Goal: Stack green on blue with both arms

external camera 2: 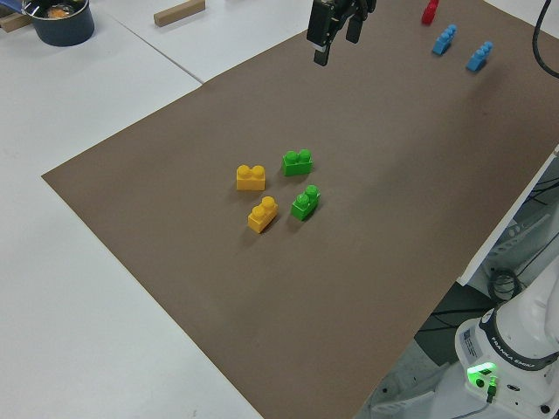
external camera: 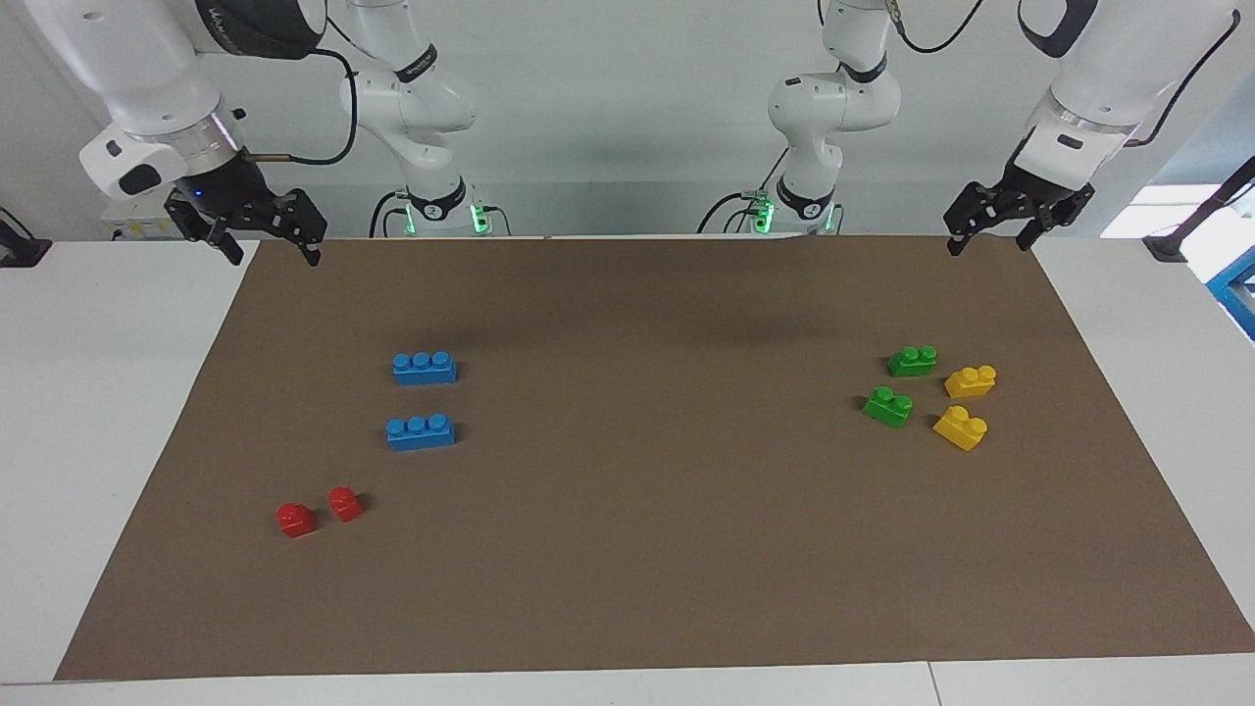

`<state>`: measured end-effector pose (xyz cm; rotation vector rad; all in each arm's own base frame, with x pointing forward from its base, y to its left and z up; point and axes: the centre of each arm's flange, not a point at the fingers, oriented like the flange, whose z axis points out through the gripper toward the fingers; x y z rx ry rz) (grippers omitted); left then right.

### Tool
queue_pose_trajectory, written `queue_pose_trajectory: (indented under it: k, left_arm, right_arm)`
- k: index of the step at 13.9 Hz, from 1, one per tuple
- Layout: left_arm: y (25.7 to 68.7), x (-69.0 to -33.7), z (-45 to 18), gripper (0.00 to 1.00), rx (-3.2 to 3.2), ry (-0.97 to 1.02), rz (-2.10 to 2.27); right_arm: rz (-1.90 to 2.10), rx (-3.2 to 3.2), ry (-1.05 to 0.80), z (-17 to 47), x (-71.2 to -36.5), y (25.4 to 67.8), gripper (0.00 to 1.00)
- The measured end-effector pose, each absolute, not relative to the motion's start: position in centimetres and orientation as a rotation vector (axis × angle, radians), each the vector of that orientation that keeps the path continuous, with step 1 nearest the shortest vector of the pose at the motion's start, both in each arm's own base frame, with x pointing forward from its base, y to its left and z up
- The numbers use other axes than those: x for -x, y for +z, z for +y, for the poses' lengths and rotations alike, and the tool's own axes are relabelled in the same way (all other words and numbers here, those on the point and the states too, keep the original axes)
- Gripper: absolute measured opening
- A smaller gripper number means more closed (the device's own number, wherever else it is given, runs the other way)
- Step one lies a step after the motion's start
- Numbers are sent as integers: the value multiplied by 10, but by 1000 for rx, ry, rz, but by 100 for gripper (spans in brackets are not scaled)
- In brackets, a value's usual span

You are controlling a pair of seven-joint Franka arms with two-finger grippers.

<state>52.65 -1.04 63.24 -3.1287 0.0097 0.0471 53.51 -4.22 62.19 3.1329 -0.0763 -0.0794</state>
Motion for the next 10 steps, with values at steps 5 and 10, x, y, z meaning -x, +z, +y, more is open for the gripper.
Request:
queue_pose_trajectory:
  k: [5,10]
  left_arm:
    - [632,-525,-10,100,3129,50,10]
    - [630,-525,-10,100,3128,56,10]
  right_arm:
    - [-73,-3133,-79,-41,-535,622,100]
    - [-59,-3133,-79,-36,-536,622,100]
